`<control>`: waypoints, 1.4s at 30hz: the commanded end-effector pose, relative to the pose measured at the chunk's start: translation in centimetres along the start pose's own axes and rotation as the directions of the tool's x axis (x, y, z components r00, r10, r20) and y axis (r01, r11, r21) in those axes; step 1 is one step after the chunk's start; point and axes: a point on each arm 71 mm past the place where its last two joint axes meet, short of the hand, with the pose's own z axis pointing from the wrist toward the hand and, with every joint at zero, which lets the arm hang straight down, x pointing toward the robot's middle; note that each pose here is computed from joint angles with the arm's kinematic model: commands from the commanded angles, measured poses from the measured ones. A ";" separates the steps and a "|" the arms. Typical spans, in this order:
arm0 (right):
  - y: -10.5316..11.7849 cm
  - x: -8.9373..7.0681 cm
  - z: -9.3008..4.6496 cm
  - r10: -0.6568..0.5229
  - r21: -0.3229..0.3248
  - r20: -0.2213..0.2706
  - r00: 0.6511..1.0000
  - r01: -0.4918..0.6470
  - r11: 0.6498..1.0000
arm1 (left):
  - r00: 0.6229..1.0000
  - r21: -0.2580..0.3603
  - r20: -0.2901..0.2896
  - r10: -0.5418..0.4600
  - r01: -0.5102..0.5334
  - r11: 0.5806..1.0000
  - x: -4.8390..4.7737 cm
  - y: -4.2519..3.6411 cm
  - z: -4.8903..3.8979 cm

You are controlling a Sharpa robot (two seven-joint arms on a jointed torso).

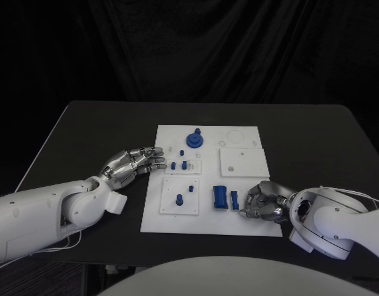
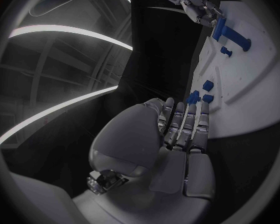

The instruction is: Assemble the parts on the task board

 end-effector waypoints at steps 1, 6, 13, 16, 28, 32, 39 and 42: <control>0.3 -0.2 -0.5 0.016 -0.047 0.047 0.999 -0.014 0.999 | 1.000 0.037 0.013 -0.001 0.001 0.999 0.12 -0.32 -0.33; 1.5 -1.9 -1.2 0.052 -0.160 0.161 0.986 -0.026 0.987 | 0.999 0.071 0.043 0.010 -0.014 0.997 0.06 -0.99 -1.27; 3.9 -6.6 -1.7 0.172 -0.376 0.370 0.913 -0.023 0.926 | 0.991 0.144 0.128 0.049 -0.067 0.987 -0.31 -2.66 -2.44; 4.3 -8.0 -1.8 0.238 -0.459 0.410 0.880 -0.026 0.888 | 0.987 0.167 0.153 0.042 -0.068 0.984 -0.31 -3.21 -2.45; 4.7 -10.2 -1.9 0.458 -0.722 0.330 0.825 -0.092 0.686 | 0.986 0.204 0.163 0.032 -0.066 0.977 0.90 -4.76 -1.90; 4.9 -10.0 -1.5 0.477 -0.741 0.248 0.843 -0.151 0.654 | 0.985 0.215 0.166 0.042 -0.078 0.974 1.36 -5.05 -1.71; 4.7 -10.1 -1.0 0.443 -0.679 0.315 0.840 -0.126 0.723 | 0.988 0.144 0.147 0.049 -0.071 0.987 1.57 -4.55 -1.26; 4.9 -10.3 -0.5 0.482 -0.680 0.309 0.820 -0.163 0.715 | 0.983 0.143 0.170 0.074 -0.099 0.985 1.93 -4.79 -0.48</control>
